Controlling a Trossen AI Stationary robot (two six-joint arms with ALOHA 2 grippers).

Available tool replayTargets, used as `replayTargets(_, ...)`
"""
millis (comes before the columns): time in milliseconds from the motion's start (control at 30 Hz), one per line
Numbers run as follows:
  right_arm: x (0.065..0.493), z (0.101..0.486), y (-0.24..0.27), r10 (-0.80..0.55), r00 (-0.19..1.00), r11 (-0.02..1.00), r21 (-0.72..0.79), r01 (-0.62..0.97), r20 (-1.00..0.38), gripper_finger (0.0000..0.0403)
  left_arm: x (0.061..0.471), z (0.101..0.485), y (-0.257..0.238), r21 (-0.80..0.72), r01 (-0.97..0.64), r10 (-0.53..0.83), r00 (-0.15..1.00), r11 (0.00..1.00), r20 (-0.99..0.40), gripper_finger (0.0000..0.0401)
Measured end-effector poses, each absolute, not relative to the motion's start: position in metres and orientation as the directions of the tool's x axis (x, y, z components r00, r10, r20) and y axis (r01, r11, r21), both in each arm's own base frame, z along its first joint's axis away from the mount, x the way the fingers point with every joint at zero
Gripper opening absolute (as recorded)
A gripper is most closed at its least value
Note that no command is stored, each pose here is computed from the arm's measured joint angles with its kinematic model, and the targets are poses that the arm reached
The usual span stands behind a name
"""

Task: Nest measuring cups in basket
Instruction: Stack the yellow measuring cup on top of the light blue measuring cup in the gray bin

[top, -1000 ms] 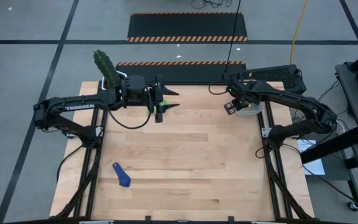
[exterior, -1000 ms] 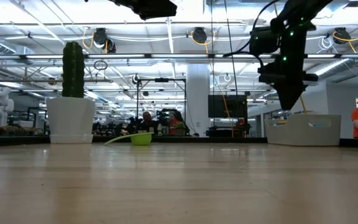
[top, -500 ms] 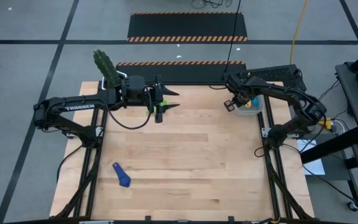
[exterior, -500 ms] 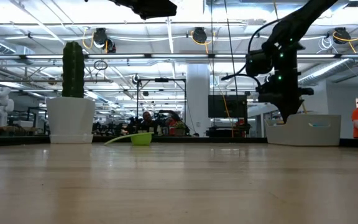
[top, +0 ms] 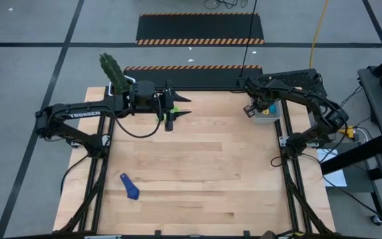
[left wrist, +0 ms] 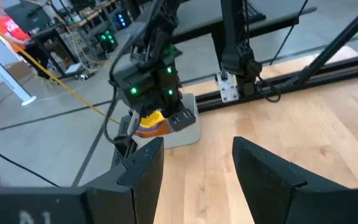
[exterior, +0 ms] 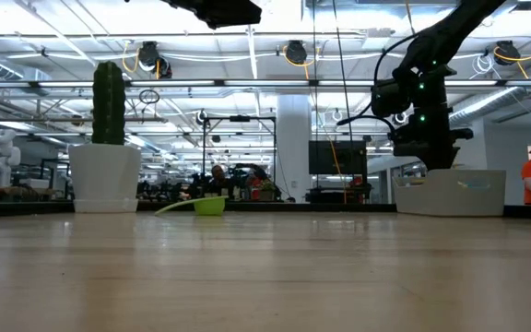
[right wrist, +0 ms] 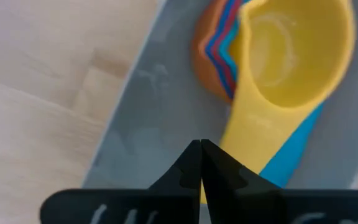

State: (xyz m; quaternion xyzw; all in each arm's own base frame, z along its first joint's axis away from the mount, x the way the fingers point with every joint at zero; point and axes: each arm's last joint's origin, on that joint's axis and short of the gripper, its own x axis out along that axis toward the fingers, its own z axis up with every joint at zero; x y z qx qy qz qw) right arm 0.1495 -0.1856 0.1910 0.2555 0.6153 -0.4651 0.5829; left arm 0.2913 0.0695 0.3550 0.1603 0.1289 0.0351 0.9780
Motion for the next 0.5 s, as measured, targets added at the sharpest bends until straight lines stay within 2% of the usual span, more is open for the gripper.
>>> replayTargets(167,0.145,0.192,-0.186,-0.253,-0.268,0.423,-0.355,0.834,-0.93,0.0,0.287,0.357,0.068,0.315,-0.028,0.11,0.963,0.949,-0.246,0.0195)
replayTargets(500,0.143,0.192,-0.186,-0.273,-0.309,0.435,-0.404,0.805,-0.911,0.0,0.28,0.361,0.067,0.313,-0.025,0.109,0.961,0.949,-0.254,0.0195)
